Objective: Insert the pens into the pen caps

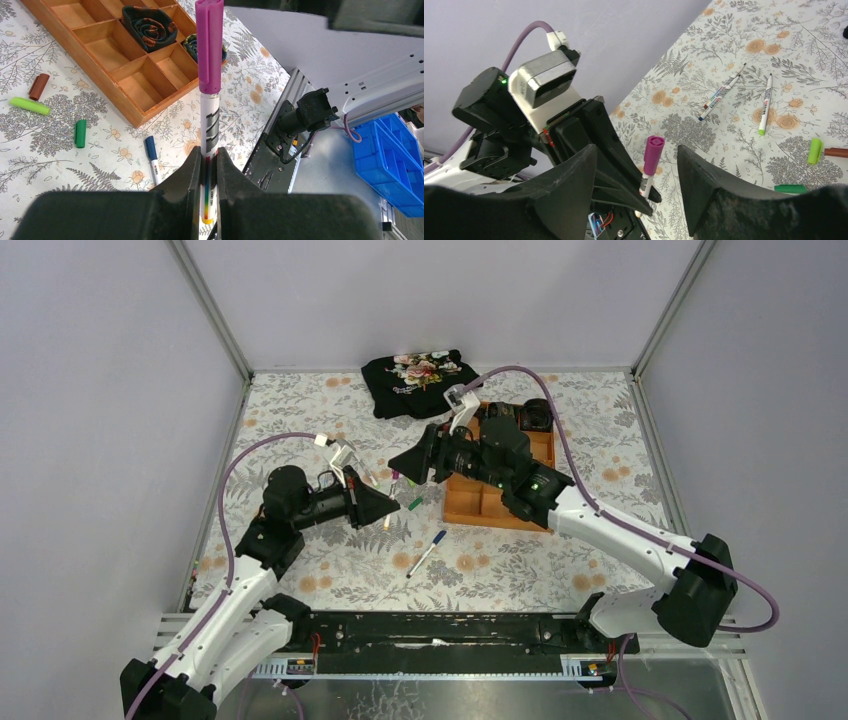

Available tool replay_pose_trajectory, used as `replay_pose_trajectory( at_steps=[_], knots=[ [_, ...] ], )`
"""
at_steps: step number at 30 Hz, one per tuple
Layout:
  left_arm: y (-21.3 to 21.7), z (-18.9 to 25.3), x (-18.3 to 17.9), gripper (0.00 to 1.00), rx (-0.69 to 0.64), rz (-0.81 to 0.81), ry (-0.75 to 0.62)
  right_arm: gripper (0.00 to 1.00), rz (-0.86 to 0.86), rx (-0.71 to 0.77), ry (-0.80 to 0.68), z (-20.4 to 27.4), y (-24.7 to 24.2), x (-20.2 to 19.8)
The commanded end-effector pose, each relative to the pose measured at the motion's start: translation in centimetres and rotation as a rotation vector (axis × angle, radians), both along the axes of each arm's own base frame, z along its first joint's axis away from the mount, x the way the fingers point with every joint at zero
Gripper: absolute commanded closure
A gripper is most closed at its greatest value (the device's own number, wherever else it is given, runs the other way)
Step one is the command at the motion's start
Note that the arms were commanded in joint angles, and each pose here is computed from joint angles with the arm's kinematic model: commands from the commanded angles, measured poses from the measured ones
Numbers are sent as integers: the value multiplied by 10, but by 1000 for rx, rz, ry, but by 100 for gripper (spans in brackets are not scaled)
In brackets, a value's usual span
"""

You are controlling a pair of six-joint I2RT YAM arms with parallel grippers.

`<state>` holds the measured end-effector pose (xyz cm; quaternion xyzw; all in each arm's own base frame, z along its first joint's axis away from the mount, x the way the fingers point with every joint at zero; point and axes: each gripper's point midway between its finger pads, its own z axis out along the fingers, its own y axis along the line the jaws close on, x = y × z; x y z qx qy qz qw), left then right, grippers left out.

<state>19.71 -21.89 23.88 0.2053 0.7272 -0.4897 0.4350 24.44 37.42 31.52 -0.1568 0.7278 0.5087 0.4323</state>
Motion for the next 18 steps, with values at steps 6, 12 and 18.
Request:
replay_pose_trajectory(
  at_steps=[6,12,18],
  knots=[
    [-4,15,-5,100,-44,-49,-62,44,48,-8,-38,11,13,7],
    [-4,16,-4,100,-44,-45,-66,86,147,-20,-4,0,22,-7],
    [-1,21,-3,100,-57,-13,-86,100,249,-51,69,-37,17,-32]
  ],
)
